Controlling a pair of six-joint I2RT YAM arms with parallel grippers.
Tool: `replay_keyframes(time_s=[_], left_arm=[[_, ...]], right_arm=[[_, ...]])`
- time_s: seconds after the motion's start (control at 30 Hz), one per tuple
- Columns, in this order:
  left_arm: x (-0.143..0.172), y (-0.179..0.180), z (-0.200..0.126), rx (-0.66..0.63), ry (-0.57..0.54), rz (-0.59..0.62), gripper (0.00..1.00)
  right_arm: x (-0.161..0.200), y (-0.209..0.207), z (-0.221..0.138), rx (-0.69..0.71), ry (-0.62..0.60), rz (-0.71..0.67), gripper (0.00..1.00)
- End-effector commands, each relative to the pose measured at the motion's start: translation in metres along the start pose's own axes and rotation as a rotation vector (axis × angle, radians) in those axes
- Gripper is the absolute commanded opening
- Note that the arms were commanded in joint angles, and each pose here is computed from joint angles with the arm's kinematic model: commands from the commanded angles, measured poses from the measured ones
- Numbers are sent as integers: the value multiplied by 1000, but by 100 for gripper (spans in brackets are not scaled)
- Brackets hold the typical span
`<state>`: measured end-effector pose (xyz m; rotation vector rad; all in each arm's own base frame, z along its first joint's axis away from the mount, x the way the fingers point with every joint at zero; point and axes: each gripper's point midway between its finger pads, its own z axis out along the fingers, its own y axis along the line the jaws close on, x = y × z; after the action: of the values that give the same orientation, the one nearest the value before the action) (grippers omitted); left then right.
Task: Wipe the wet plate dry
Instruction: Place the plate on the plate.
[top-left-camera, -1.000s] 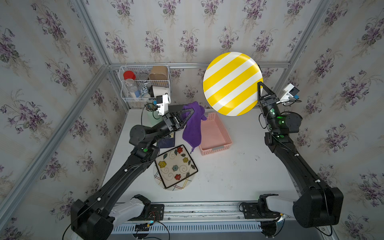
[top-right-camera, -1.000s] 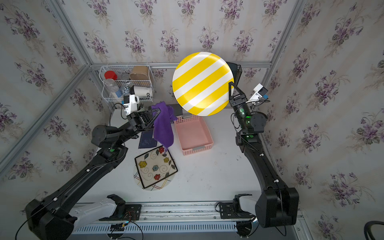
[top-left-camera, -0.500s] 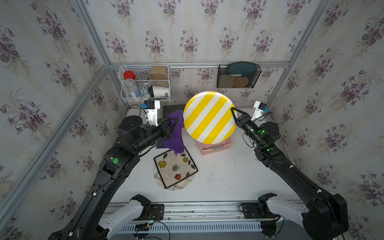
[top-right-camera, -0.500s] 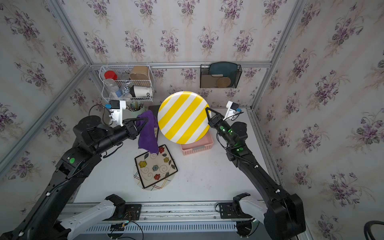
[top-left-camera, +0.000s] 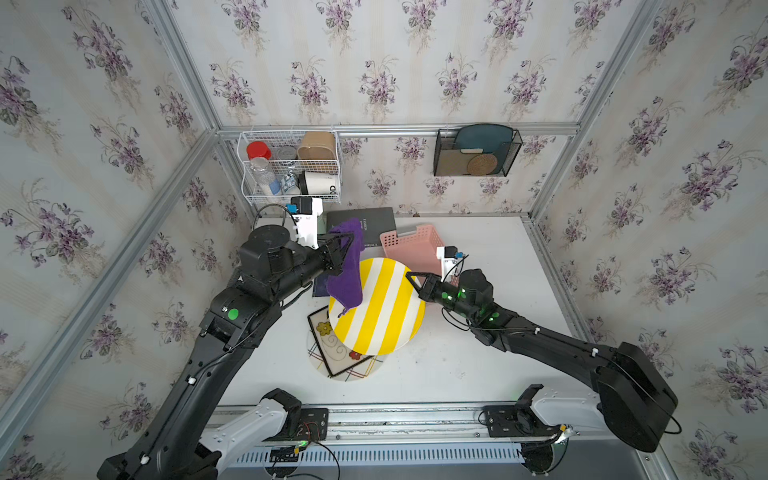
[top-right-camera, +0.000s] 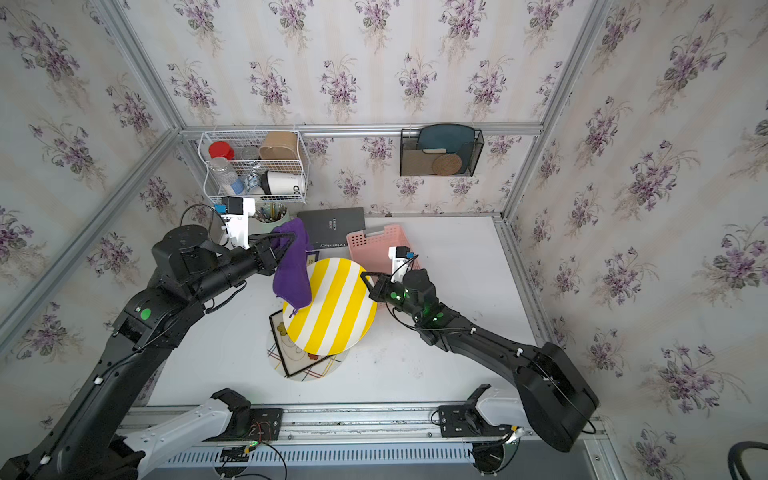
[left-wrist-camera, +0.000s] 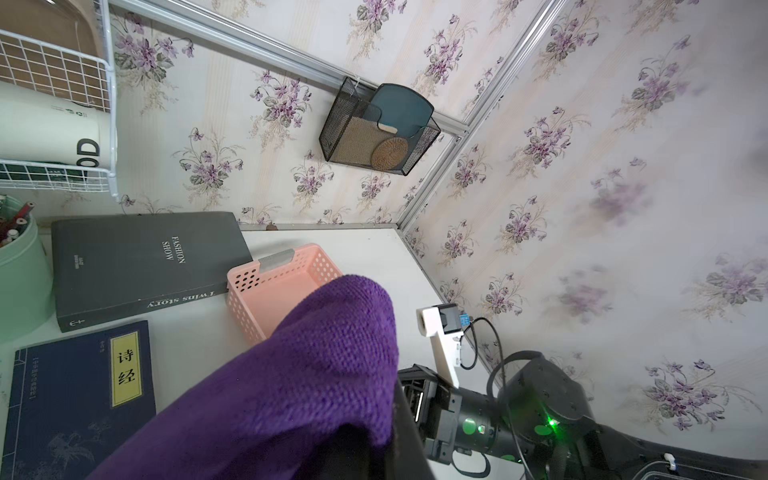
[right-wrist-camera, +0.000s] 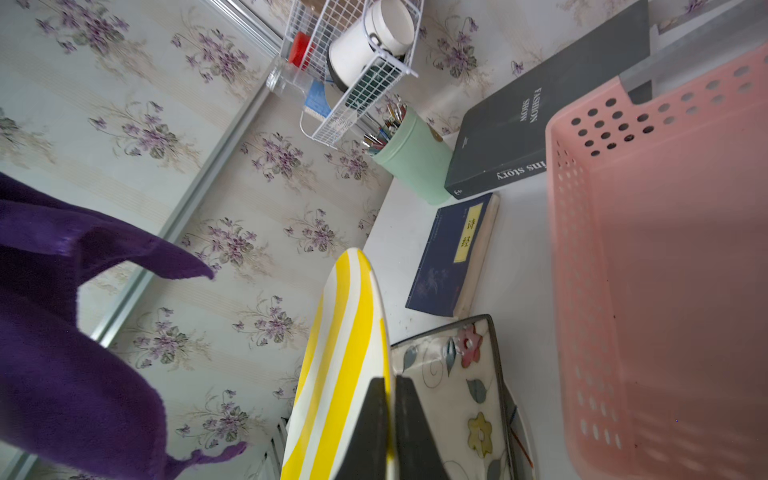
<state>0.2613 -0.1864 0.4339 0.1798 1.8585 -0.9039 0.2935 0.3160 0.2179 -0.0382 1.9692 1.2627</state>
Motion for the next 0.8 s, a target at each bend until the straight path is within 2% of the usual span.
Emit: replay_keyframes(time_s=[0.0,0.2,0.5,0.77], left_arm=[[-3,0,-1,-1,-15,-1,0],[0,3,1,-12,-4,-6,0],[4,6,2,-24,8,-3,0],[8,10,2,-36,15,-7,0]], right_arm=[[-3,18,13,-62,-33,-40,0],[28,17,44,-47,39,-111,0],[62,-22,73,33,106,-146,0],[91,-70,78,164,165,-223,0]])
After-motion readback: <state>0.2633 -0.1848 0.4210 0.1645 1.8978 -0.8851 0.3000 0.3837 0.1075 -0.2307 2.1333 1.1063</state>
